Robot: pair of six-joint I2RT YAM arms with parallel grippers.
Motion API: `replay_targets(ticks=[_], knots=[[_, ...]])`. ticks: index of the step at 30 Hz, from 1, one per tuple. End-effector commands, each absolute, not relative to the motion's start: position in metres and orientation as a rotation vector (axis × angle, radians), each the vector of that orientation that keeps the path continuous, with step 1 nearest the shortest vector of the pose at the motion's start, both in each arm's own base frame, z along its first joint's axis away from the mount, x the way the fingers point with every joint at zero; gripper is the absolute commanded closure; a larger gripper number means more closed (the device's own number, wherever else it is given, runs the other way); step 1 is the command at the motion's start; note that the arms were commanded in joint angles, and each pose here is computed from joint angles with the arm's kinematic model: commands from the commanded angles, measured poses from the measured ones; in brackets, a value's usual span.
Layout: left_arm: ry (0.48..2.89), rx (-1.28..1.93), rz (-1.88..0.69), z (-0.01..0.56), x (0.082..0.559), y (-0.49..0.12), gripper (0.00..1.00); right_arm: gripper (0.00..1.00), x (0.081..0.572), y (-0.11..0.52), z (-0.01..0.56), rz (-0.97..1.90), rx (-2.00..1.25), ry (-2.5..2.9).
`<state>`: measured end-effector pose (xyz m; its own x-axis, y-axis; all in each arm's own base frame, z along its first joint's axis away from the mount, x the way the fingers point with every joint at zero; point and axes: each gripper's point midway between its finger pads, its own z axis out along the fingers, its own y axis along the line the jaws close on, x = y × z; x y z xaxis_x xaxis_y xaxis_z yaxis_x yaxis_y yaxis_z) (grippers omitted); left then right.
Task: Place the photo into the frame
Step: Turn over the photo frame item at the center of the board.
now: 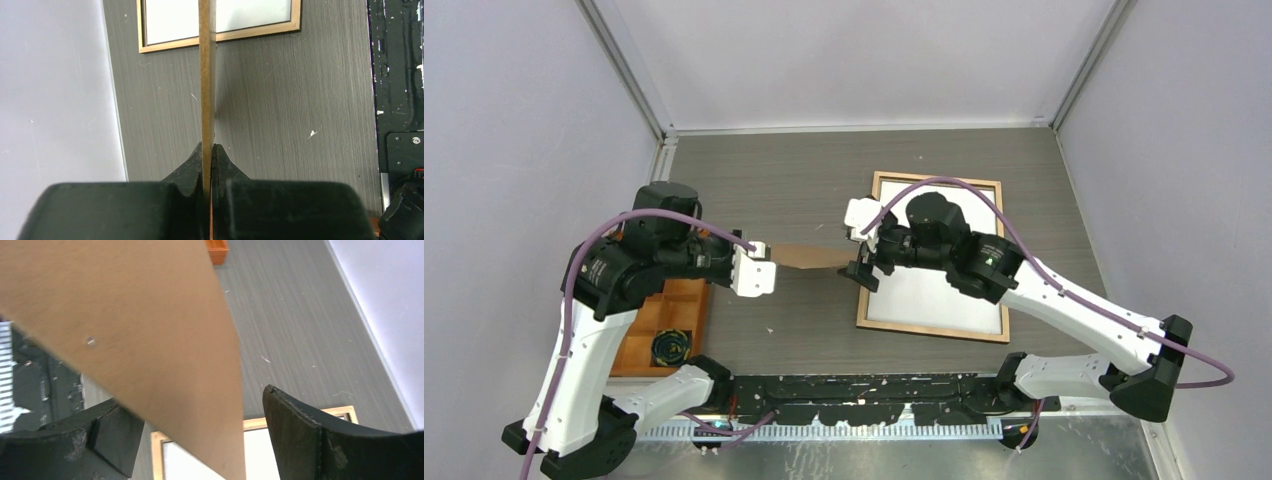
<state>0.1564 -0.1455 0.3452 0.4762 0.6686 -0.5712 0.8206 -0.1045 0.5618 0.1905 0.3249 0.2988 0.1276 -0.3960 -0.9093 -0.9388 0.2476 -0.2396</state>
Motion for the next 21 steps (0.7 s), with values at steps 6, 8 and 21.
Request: replay_targets(ticks=[6,8,21], knots=[[1.115,1.786,-0.154,0.376,0.163,-0.154,1.0,0.46,0.215,0.34,0.309,0.56,-1.252,1.393],[1.105,1.764,-0.144,0.381,0.169,-0.157,0.97,0.61,0.215,0.341,0.31,0.563,-1.242,1.384],[1.143,1.294,0.02,0.448,0.253,-0.168,0.21,0.99,0.224,0.349,0.322,0.681,-1.011,1.438]])
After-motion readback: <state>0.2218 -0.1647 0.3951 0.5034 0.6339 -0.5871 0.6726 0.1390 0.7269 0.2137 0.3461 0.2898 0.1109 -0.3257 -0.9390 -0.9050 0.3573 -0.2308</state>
